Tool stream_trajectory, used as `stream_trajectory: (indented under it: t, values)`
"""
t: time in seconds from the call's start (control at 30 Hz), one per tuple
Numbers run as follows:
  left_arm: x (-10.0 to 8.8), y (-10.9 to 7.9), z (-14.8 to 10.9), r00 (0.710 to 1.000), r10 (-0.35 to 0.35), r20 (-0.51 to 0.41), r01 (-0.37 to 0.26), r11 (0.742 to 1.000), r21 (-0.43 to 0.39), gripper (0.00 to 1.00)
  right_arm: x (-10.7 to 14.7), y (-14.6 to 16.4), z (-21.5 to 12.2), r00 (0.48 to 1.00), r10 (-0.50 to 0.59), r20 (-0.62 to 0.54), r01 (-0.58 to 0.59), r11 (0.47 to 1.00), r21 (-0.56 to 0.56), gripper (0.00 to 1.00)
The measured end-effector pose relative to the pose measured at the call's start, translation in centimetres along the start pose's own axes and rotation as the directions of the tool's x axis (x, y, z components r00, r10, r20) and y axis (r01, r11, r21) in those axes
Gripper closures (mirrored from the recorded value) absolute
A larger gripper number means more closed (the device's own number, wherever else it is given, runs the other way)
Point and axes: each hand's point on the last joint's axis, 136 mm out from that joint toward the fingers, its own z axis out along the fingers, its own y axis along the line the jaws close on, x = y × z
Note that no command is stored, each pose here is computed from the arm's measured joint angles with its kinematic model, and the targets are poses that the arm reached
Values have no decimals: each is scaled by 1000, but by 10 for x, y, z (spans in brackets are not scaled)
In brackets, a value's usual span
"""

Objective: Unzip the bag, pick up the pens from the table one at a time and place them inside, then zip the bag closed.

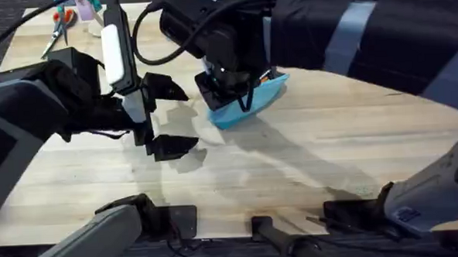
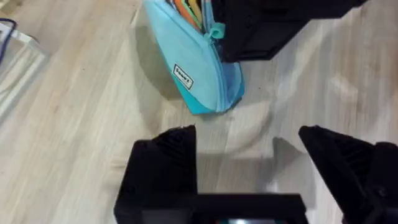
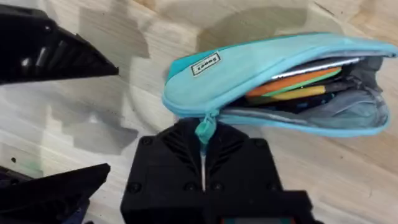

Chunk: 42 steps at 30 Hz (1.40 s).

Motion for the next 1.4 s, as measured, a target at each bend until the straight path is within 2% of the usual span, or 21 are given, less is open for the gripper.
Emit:
stream_trajectory:
  t: [0.13, 0.4, 0.67, 0.87, 1.1, 1.4]
  values:
    - [2, 0, 4, 1000, -26, 13, 26, 999, 21, 5, 0, 0, 0, 1000, 0, 0, 0, 1000, 0, 970]
    - [5, 6, 18, 989, -110, 101, 102, 991, 82, 6, 0, 0, 0, 1000, 0, 0, 0, 1000, 0, 970]
    - [8, 26, 32, 970, -126, 210, 109, 990, 88, 4, 0, 0, 0, 1000, 0, 0, 0, 1000, 0, 970]
    - [10, 37, 42, 944, -146, 296, 122, 988, 99, 4, 0, 0, 0, 1000, 0, 0, 0, 1000, 0, 969]
    - [9, 38, 46, 908, -204, 365, 165, 977, 135, 2, 0, 0, 0, 1000, 0, 1, 0, 1000, 0, 969]
    - [3, 37, 47, 899, -204, 388, 159, 977, 145, 30, -2, 1, 0, 1000, 1, 7, -1, 1000, -3, 969]
